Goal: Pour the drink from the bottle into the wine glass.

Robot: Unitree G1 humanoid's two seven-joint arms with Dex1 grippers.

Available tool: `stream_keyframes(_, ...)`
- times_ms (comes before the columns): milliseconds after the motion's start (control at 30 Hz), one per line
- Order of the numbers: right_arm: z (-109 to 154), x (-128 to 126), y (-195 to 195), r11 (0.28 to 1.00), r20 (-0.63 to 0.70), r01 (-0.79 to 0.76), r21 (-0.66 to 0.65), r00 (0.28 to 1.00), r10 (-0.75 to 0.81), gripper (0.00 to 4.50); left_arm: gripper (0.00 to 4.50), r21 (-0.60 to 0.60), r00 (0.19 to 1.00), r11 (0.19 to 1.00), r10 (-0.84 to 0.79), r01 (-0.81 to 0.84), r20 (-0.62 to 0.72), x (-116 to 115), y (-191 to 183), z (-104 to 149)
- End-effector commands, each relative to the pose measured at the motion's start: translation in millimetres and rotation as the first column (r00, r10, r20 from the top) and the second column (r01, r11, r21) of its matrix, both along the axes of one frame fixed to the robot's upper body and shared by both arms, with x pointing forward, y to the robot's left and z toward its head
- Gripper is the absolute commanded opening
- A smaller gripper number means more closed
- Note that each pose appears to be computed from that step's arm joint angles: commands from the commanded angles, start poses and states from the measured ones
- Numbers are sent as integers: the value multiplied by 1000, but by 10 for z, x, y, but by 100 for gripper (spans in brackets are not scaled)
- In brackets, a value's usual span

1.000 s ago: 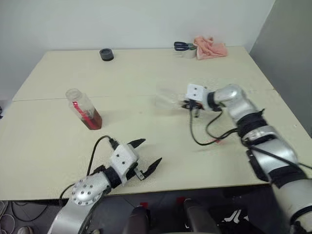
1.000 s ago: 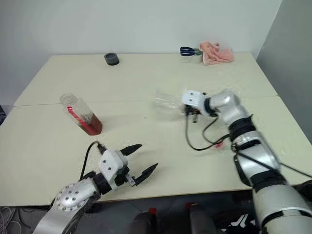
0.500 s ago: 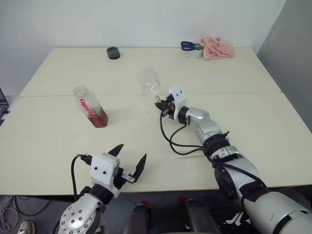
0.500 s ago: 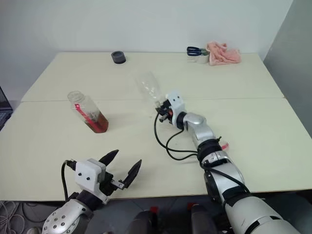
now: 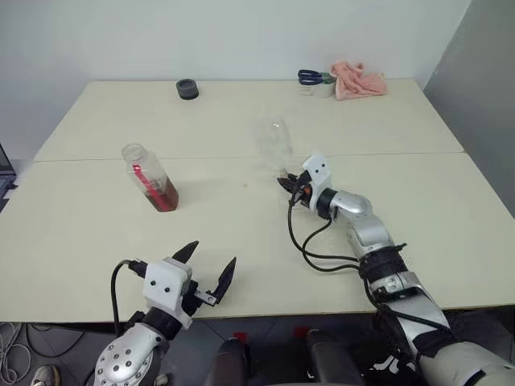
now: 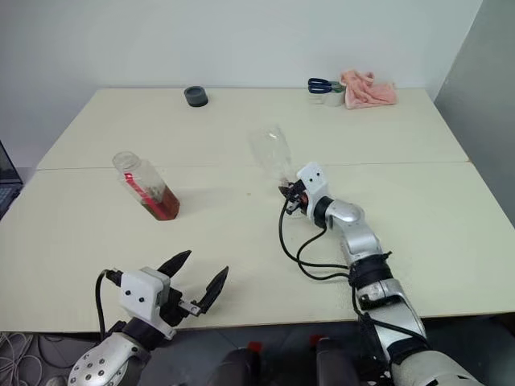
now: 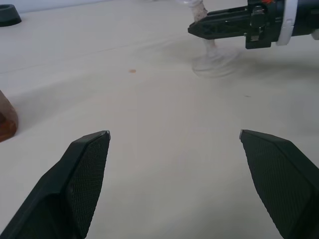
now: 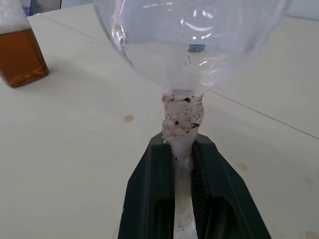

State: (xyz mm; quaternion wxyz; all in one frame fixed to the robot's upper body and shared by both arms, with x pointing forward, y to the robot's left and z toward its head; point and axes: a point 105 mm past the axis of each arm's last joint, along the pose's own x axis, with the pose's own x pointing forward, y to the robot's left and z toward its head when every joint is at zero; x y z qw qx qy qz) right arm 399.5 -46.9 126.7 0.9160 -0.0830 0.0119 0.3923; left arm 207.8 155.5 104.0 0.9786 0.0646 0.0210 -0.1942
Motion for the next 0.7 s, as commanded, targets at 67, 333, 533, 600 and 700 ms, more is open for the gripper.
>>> stream_keyframes(67,-160,-52,-92,999,-74,22,-39,997,-25,16,450,-2,999,1000,-7,7,45,-1,-37,102)
stream_keyframes(333,-37,-41,36,1000,-23,5,-4,1000,-5,16,450,0,996,998,61,-62,58,-10,75,173)
stream_keyframes(533,315,27,465,987,122,-59,150,992,41,16,450,-40,989,990,136,-134,55,-1,183,248)
stream_keyframes(600,379,44,606,980,149,-79,183,987,52,16,450,-43,986,988,154,-151,59,18,224,276)
stream_keyframes(700,438,64,798,968,166,-101,230,984,63,16,450,-37,983,986,168,-165,71,47,267,322)
